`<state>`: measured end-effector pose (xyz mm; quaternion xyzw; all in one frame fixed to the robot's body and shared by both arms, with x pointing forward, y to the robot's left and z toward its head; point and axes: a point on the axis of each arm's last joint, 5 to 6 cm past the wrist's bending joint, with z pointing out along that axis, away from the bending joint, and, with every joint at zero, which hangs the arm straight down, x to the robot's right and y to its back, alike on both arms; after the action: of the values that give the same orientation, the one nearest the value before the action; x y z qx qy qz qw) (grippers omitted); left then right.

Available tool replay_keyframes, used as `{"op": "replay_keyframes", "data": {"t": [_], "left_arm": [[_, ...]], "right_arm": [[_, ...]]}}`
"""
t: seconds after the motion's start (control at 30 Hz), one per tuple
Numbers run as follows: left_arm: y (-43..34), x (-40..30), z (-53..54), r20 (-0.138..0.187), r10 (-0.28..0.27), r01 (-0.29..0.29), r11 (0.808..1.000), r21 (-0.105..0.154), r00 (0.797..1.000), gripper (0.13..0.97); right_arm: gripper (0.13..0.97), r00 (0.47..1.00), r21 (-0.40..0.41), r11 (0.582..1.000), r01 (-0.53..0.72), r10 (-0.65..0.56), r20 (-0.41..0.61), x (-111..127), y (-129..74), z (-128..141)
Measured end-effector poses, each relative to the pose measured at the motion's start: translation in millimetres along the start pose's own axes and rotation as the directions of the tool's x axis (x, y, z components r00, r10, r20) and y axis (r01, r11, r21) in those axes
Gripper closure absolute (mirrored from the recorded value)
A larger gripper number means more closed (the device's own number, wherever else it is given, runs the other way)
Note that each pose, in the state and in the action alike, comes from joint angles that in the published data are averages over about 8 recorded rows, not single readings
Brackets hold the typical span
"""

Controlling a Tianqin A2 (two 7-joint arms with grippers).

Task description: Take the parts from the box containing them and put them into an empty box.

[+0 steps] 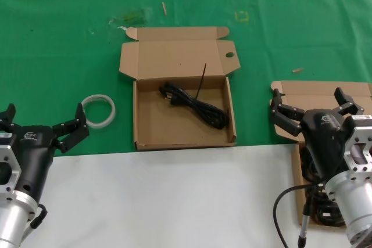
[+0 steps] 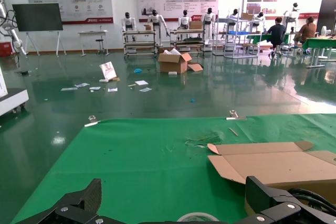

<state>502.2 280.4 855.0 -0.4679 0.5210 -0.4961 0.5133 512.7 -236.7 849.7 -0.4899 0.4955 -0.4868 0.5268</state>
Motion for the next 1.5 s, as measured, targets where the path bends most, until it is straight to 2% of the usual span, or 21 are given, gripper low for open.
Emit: {"op": "replay_keyframes", "data": {"t": [1.5], "left_arm": [[0.0,0.0,0.0,0.000,0.000,0.000,1.000,0.000,1.000,0.132]], "right_arm": [[0.130,1.000,0.000,1.000,0.000,0.000,0.000,0.0,0.0,0.0]]}}
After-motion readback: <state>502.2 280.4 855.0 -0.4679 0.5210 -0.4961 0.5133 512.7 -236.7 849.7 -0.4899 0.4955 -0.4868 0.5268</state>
